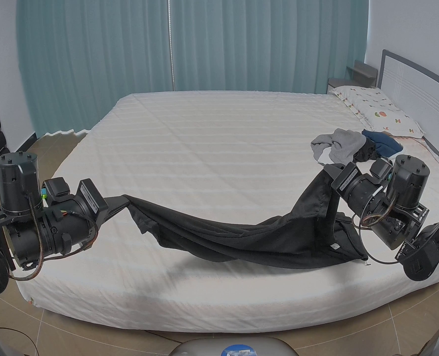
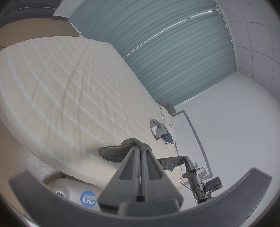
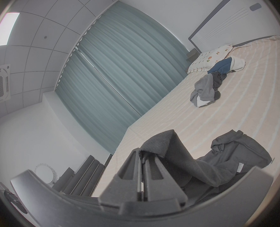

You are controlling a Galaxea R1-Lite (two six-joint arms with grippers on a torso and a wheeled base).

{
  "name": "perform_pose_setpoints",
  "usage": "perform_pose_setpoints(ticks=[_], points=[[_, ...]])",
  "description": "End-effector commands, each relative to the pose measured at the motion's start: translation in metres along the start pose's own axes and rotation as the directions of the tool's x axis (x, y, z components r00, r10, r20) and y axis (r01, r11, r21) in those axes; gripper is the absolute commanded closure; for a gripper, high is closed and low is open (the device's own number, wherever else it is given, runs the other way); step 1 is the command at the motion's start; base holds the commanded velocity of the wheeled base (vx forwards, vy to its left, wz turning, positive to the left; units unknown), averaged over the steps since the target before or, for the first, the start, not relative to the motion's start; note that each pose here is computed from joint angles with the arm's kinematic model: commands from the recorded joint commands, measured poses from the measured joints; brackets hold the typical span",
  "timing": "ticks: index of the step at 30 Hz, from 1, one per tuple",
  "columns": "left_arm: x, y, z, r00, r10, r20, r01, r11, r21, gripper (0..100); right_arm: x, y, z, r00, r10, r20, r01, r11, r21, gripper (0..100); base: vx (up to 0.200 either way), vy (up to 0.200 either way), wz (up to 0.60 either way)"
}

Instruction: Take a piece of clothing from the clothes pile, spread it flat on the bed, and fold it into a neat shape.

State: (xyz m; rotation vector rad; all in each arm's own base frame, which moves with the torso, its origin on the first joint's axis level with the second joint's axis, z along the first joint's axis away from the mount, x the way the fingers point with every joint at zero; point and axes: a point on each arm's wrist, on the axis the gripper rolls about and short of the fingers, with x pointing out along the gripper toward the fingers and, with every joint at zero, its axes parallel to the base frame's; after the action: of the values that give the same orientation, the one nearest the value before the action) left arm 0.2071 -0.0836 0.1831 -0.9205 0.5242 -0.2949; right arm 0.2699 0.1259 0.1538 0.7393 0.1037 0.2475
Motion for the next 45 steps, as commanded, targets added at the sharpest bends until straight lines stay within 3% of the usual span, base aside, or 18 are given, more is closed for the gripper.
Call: perform_pose_setpoints(ticks=[1,9,23,26,31,33,39,40,41,45], points=[[0.0,0.0,0.0,1.0,0.0,0.0,0.0,1.0,0.0,100,-0.003,0.002,0.001,1.0,0.007,0.0,-0.007,1.0,0.001,100,0.0,0.0,0.0],[0.0,0.001,-0.001,1.0,0.001,-0.005,-0.001,1.0,-0.002,100,-0.009,0.005,0.005,1.0,0.016,0.01,-0.016,1.0,-0.006,100,-0.1,0.0,0.0],[-0.02,-0.012,-0.001,0.997,-0.069,0.017,0.069,0.997,0.028,100,-0.05,0.037,0.031,0.986,0.14,0.086,-0.138,0.99,-0.022,100,-0.2,0.0,0.0],[-0.046,-0.023,0.003,0.987,-0.145,0.07,0.136,0.984,0.113,100,-0.07,0.053,0.049,0.97,0.201,0.139,-0.195,0.979,-0.054,100,-0.2,0.0,0.0],[-0.069,-0.044,0.014,0.965,-0.228,0.127,0.21,0.967,0.141,100,-0.097,0.072,0.08,0.947,0.25,0.201,-0.242,0.968,-0.063,100,0.0,0.0,0.0],[-0.071,-0.05,0.02,0.964,-0.227,0.139,0.207,0.968,0.142,100,-0.103,0.079,0.091,0.942,0.258,0.213,-0.25,0.966,-0.063,100,0.0,0.0,0.0],[-0.076,-0.092,0.054,0.965,-0.204,0.164,0.182,0.973,0.139,100,-0.109,0.118,0.159,0.925,0.255,0.282,-0.241,0.967,-0.083,100,0.0,0.0,0.0],[-0.076,-0.092,0.054,0.965,-0.204,0.164,0.182,0.973,0.139,100,-0.109,0.118,0.159,0.925,0.255,0.282,-0.241,0.967,-0.083,100,0.0,0.0,0.0],[-0.066,-0.102,0.067,0.966,-0.187,0.177,0.165,0.977,0.135,100,-0.102,0.128,0.182,0.919,0.25,0.304,-0.231,0.968,-0.099,100,0.0,0.0,0.0],[-0.042,-0.107,0.088,0.975,-0.115,0.191,0.095,0.989,0.11,100,-0.081,0.131,0.203,0.934,0.197,0.299,-0.171,0.979,-0.112,100,0.0,0.0,0.0]])
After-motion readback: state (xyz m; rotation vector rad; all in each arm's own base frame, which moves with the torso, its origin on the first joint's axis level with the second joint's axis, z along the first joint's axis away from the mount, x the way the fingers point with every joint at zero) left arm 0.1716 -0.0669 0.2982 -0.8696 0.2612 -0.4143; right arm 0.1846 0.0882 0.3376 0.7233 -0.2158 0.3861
